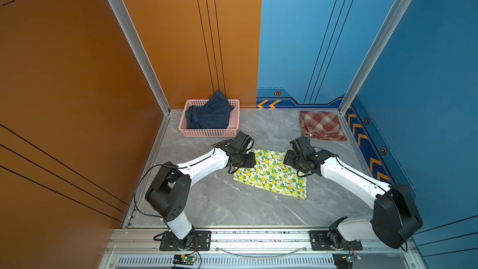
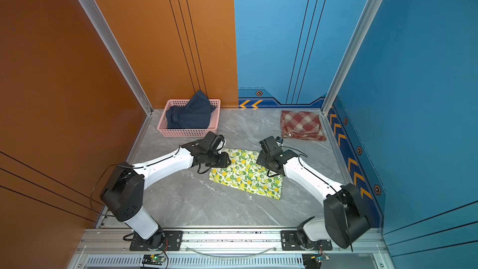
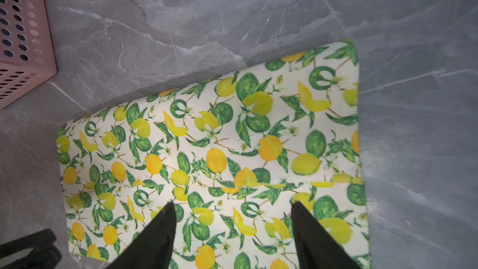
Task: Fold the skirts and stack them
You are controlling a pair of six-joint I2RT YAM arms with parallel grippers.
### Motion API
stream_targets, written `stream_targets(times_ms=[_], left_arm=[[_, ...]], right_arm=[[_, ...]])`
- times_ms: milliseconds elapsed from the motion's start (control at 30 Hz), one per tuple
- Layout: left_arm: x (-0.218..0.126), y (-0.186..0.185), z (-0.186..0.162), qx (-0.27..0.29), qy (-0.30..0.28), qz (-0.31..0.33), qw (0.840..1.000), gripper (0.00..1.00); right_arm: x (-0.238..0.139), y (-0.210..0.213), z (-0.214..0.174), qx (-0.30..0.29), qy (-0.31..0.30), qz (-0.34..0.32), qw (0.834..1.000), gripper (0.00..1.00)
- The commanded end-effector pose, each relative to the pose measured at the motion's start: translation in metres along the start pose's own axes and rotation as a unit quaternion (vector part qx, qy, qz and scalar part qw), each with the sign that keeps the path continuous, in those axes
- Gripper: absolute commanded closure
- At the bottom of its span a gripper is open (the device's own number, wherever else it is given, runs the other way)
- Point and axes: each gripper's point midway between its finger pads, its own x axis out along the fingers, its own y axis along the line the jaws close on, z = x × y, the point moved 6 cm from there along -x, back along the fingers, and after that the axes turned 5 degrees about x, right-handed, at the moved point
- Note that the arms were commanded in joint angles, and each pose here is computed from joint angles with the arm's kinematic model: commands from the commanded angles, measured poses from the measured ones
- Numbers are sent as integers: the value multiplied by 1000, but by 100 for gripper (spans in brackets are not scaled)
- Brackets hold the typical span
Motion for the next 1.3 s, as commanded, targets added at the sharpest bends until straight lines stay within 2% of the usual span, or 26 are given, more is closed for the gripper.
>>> stream_targets(times_ms=[0, 133, 400, 833, 1067, 1267], left_arm=[[14, 14, -15, -15, 21, 6, 1000, 57], [28, 29, -32, -42, 35, 7, 998, 59], [40, 46, -44, -81, 48, -5, 996, 62], [45, 51, -53, -92, 61, -6, 994, 66], [45, 53, -53, -95, 64, -4, 993, 67], [44, 59, -55, -103, 69, 3, 992, 68]], right_arm=[[17, 27, 15, 4, -10, 48, 999, 26], [38, 49, 19, 26, -7, 90, 996, 22], [69, 79, 22, 68, 0, 163, 984, 15], [87, 114, 20, 81, -23, 255, 963, 6], [106, 122, 11, 96, -40, 295, 950, 0], [123, 101, 3, 103, -55, 303, 946, 0]])
